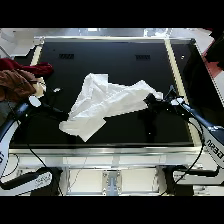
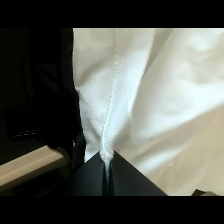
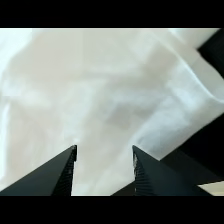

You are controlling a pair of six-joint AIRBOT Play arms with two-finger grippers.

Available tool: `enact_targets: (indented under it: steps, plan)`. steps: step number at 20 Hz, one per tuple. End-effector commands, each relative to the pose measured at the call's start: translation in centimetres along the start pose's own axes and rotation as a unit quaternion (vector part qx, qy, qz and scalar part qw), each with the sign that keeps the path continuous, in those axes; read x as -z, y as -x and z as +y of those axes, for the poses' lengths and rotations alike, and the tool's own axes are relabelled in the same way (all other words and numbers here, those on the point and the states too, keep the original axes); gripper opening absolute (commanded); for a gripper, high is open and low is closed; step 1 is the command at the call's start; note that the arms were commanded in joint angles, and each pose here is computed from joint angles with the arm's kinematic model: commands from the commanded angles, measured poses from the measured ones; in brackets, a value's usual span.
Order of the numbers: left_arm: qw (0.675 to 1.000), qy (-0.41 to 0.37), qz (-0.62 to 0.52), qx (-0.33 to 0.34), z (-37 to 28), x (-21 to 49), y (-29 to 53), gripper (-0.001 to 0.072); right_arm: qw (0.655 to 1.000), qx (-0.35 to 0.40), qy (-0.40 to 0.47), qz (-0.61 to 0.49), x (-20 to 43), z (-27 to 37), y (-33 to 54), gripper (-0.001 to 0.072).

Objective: Fold the shirts.

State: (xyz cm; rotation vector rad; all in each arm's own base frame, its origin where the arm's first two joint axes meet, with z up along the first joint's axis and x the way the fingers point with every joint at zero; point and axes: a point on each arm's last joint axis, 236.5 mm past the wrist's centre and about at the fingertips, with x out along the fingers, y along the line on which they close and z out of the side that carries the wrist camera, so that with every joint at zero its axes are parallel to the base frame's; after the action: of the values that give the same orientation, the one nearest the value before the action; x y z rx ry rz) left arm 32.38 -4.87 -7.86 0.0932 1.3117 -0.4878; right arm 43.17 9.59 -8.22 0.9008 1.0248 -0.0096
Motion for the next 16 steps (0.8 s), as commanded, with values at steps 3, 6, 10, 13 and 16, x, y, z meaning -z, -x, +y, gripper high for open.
enact_targets:
  steps: [3, 6, 10, 13, 16]
  plan:
    - [1.0, -0.001, 0.0, 0.0, 0.0, 0.0, 0.0, 0.0011, 1.0, -0.002, 0.011, 0.028, 1.0, 0.5, 0.0, 0.0387]
    - [1.0, 0.001, 0.0, 0.0, 0.0, 0.0, 0.0, 0.001, 0.999, -0.003, 0.049, 0.022, 0.4, 1.2, 2.2, 0.0389]
    - [1.0, 0.001, 0.0, 0.0, 0.0, 0.0, 0.0, 0.0011, 0.998, 0.035, 0.048, 0.023, -0.8, -2.0, 4.9, 0.0391]
    - [1.0, 0.004, -0.002, 0.002, -0.2, -0.1, 0.0, 0.0011, 0.999, 0.045, -0.001, -0.014, -1.1, -3.9, 4.0, 0.0432]
    - [1.0, 0.005, -0.002, 0.003, -0.2, -0.1, 0.0, 0.0011, 0.998, 0.045, -0.034, -0.014, -0.8, -4.7, 2.8, 0.0433]
